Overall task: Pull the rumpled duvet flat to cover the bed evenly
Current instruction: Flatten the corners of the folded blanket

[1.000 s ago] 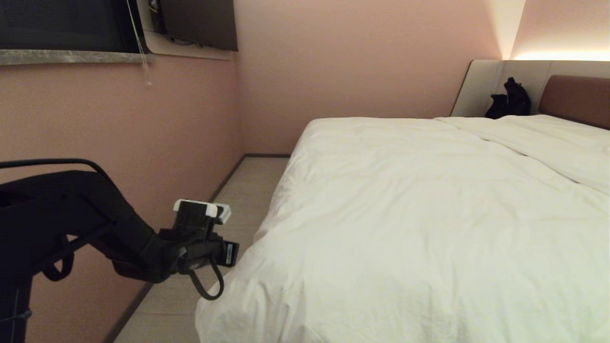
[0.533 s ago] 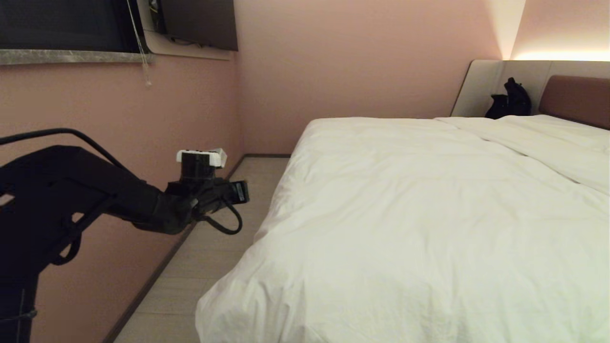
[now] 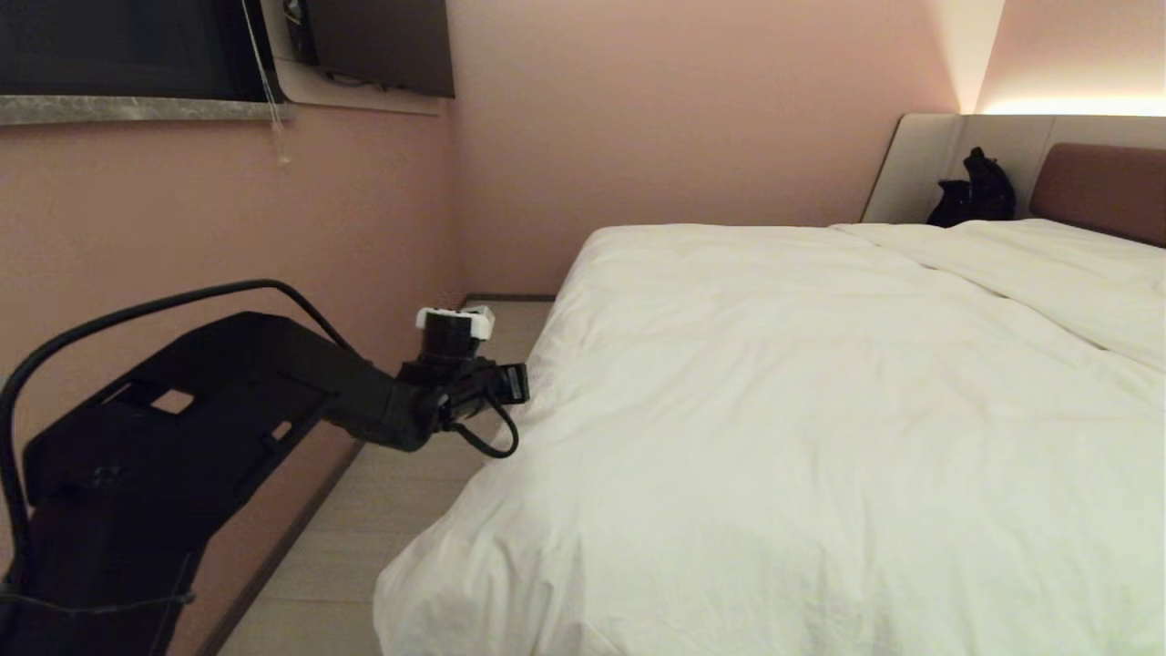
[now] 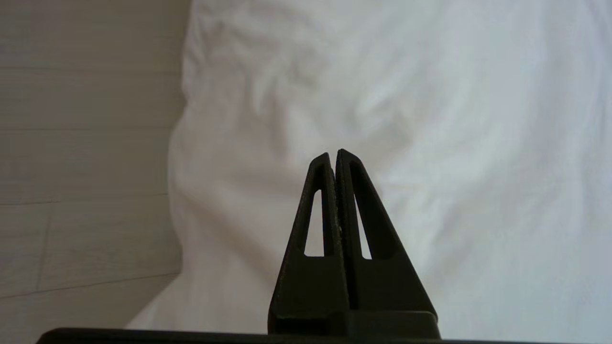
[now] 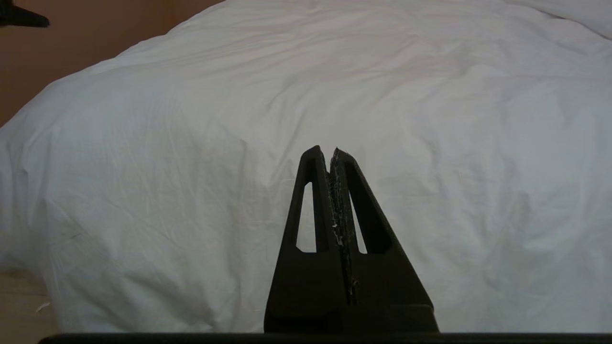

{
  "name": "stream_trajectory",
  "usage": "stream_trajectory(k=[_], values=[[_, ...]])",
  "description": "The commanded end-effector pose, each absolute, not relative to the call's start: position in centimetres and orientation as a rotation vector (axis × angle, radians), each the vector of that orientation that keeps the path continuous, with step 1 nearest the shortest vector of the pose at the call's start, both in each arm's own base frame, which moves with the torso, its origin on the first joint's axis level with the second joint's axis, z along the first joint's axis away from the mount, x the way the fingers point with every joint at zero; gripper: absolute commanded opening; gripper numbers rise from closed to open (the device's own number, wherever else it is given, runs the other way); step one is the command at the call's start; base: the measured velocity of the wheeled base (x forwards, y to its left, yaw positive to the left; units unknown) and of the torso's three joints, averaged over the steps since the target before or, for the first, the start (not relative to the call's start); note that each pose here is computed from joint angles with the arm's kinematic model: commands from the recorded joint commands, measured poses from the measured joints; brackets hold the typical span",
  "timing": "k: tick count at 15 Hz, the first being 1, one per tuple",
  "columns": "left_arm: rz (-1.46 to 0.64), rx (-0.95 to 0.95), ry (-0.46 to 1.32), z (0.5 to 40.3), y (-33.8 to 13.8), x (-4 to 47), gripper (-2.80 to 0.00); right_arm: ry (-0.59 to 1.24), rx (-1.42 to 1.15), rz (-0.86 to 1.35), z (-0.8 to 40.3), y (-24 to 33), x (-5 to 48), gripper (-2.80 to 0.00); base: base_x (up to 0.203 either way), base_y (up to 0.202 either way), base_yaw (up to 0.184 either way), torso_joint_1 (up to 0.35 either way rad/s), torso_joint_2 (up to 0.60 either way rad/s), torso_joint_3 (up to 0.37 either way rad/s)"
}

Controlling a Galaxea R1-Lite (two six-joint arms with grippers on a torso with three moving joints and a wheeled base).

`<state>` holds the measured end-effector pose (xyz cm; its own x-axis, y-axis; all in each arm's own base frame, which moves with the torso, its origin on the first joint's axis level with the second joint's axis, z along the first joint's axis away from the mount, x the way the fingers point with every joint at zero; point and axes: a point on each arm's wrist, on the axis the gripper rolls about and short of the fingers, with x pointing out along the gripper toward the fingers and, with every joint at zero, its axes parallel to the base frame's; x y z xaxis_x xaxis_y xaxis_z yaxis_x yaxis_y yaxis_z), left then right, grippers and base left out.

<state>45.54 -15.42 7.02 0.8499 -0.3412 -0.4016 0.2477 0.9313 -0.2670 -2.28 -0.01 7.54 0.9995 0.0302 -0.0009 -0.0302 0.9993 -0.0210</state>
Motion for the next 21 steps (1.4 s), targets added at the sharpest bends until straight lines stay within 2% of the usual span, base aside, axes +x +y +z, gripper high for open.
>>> stream_trajectory(k=[1, 9, 21], values=[[-0.312, -0.198, 0.503, 4.9, -16.0, 46.1, -2.8, 0.0, -0.021, 0.031, 7.5, 0.0, -2.3, -2.8, 0.0, 0.0, 0.0, 0.0, 0.0, 0.0], [-0.31, -0.122, 0.684, 2.6, -16.6, 45.3, -2.8, 0.0, -0.021, 0.031, 7.5, 0.0, -2.3, -2.8, 0.0, 0.0, 0.0, 0.0, 0.0, 0.0], [-0.342, -0.033, 0.792, 0.9, -16.9, 42.6, -2.8, 0.0, -0.021, 0.031, 7.5, 0.0, -2.3, -2.8, 0.0, 0.0, 0.0, 0.0, 0.0, 0.0]])
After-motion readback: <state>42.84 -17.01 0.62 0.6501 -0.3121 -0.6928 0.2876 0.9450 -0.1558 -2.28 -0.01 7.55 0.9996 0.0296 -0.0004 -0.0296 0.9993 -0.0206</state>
